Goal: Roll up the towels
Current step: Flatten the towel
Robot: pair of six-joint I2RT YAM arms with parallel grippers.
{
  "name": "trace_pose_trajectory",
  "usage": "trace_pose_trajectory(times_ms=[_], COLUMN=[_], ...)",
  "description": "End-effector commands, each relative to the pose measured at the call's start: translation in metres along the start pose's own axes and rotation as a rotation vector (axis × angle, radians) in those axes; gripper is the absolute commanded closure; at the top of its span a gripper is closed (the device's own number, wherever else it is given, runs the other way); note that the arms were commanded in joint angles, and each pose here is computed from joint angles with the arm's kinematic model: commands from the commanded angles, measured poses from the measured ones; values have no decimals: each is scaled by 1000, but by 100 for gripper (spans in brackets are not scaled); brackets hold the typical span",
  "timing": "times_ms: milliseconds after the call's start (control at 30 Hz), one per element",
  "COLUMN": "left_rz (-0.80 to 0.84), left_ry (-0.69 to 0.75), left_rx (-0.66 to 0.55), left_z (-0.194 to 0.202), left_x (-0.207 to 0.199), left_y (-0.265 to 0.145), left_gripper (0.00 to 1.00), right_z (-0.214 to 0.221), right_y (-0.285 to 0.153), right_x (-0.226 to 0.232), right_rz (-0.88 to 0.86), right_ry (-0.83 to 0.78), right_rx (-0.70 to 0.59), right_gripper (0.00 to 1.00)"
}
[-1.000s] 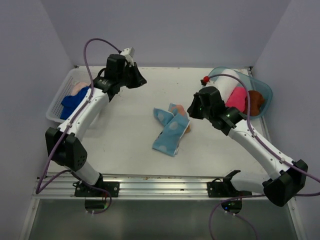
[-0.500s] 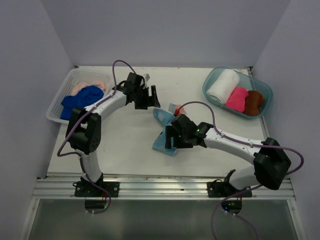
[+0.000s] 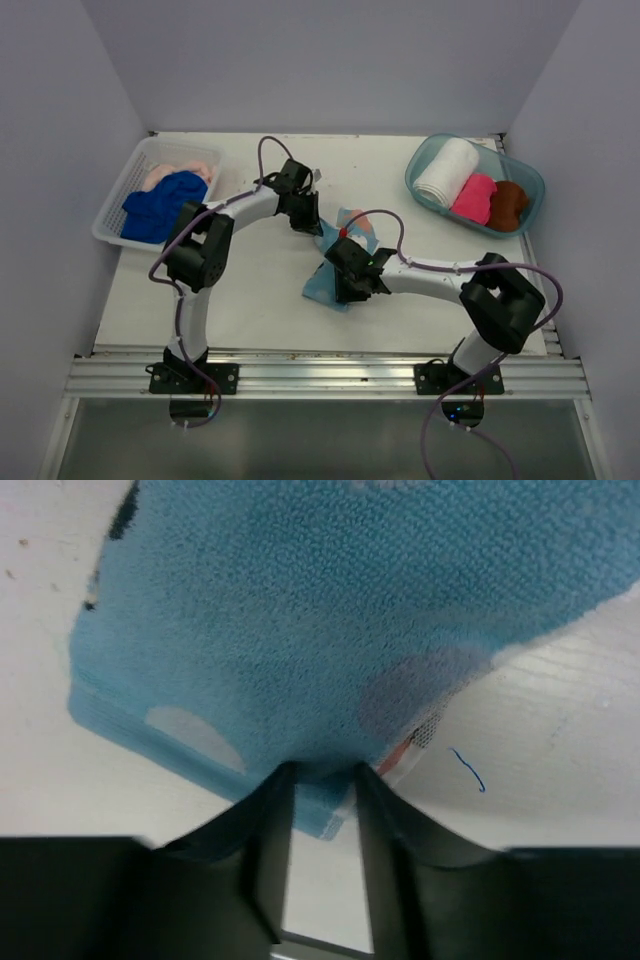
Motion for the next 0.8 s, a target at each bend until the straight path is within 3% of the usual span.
trace_pose_trajectory(times_ms=[0, 67, 100, 233, 467, 767], left_rz=[48, 52, 53, 61, 53, 81], left_ry=[44, 49, 48, 57, 51, 80], left_rx=[-79, -108, -124, -223, -379, -499], left_z=[-22, -27, -30, -42, -57, -58], left_x=[-16, -21, -21, -29, -29, -49], left_y=[-21, -33, -39, -80, -144, -207], left_gripper=[100, 100, 100, 100, 100, 100], right_z=[-12, -11, -12, -32, -78, -94], right_y=[11, 17, 17, -3, -83, -152], right_x=[17, 16, 15, 6, -20, -51], right_rz=[-36, -10, 4, 47, -16, 3], right_ry=[-8, -21, -30, -17, 86, 158], right_rx=[-48, -27, -32, -123, -363, -543], right_gripper=[70, 85, 100, 100, 100, 100])
Point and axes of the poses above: each gripper's point midway between its finger pads, its own y axis out along the fingers, its own x axis along the line the jaws close on, z = x × y, the point moved 7 cm from there along -y, back along the fingers, and after that the axes turned 6 degrees about y, right-handed, at the moved point
